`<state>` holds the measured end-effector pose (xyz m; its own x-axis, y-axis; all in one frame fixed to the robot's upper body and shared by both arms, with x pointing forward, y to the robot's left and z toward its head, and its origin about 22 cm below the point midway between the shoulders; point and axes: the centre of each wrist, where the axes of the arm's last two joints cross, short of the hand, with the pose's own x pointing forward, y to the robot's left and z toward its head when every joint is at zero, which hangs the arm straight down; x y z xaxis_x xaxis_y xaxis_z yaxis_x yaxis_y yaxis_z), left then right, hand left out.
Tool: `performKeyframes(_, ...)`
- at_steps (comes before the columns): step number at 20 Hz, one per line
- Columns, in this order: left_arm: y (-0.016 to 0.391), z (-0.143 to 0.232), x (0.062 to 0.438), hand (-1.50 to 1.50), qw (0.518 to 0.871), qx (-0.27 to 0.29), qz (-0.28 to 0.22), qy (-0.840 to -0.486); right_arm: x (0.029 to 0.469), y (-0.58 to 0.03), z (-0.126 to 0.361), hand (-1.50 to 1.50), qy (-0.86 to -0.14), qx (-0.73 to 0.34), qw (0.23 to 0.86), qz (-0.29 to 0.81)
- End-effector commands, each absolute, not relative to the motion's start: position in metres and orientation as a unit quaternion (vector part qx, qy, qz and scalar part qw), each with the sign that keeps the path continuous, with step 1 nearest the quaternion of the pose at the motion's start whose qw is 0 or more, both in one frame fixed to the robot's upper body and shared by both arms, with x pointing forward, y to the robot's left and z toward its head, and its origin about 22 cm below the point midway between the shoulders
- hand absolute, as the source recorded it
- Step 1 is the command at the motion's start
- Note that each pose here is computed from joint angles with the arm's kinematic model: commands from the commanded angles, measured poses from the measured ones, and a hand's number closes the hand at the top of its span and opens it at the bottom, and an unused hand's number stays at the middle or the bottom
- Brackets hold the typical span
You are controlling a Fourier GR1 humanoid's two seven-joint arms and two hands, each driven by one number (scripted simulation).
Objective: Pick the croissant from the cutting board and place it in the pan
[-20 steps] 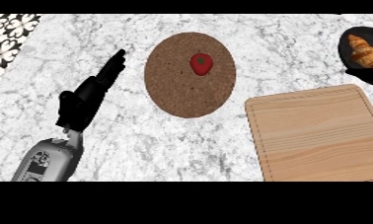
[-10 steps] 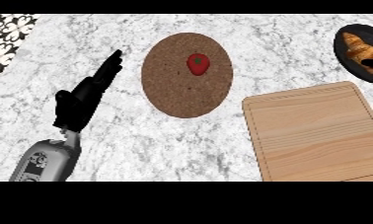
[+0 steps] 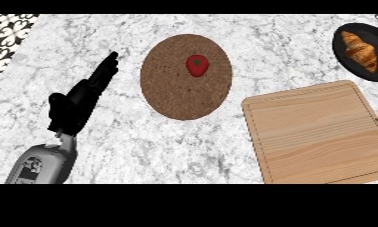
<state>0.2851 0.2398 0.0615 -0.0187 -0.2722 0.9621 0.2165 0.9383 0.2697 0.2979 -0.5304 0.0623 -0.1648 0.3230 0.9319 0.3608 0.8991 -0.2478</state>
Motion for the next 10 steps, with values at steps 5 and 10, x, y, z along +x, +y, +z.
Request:
performKeyframes(5,0.238,0.060,0.280,0.00,0.704,0.031,-0.169,-0.689,0.254,-0.558,0.049,-1.50,-0.787,-0.191,0.586,-0.020)
performKeyframes(10,0.226,0.063,0.275,0.00,0.703,0.024,-0.169,-0.691,0.244,-0.549,0.023,-1.50,-0.784,-0.192,0.589,-0.020)
